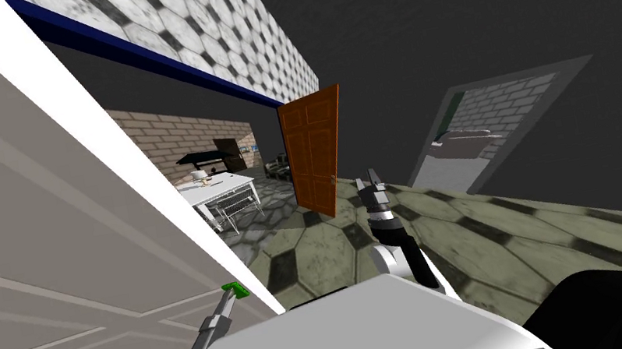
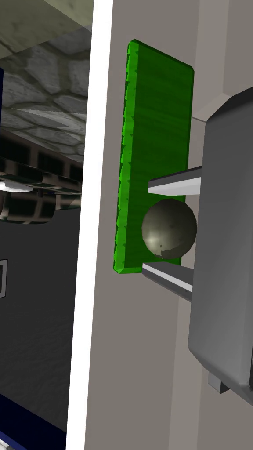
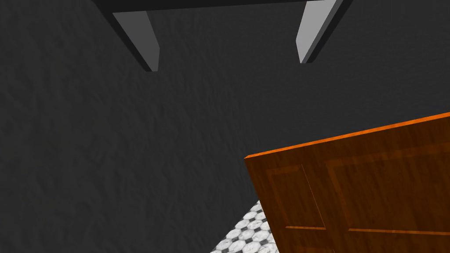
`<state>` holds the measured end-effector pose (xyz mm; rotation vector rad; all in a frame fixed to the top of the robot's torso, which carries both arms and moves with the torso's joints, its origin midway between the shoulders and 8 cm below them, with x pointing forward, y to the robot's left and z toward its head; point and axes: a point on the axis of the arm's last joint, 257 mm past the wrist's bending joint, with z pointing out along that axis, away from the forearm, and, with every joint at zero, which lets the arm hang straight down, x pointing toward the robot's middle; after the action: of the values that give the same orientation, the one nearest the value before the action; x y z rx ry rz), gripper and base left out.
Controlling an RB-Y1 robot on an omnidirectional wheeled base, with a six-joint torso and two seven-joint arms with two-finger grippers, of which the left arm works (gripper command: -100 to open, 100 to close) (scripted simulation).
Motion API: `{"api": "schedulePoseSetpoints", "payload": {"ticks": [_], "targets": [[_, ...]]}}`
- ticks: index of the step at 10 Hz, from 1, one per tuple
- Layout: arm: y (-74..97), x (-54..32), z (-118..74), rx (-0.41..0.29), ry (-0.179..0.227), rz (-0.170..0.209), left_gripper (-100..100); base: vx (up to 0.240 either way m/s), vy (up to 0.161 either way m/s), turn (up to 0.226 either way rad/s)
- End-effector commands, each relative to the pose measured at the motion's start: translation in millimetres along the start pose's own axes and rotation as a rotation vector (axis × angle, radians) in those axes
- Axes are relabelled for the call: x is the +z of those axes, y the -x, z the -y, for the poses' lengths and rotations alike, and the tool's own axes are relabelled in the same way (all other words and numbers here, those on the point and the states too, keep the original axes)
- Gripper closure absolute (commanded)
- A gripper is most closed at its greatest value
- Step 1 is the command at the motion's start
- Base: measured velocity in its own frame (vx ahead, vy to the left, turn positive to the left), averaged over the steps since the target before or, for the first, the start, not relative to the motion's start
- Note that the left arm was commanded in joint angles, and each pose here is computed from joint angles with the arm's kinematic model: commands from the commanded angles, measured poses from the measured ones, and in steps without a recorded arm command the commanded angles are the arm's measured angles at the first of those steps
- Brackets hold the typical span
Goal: Pull the door open
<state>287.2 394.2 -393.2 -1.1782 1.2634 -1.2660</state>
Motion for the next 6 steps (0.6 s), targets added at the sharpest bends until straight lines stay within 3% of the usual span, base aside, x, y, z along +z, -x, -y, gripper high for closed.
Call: {"api": "schedulePoseSetpoints", "payload": {"ticks": [1, 4, 6], "targets": [[2.5, -5.4, 0.4, 0.003, 0.000, -0.006, 100, -0.207, 0.048, -0.147], [4.0, -10.7, 1.4, 0.004, -0.002, -0.021, 100, -0.193, 0.051, -0.125], [-0.1, -11.3, -0.4, 0.000, 0.002, -0.027, 100, -0.136, 0.038, -0.048]]}}
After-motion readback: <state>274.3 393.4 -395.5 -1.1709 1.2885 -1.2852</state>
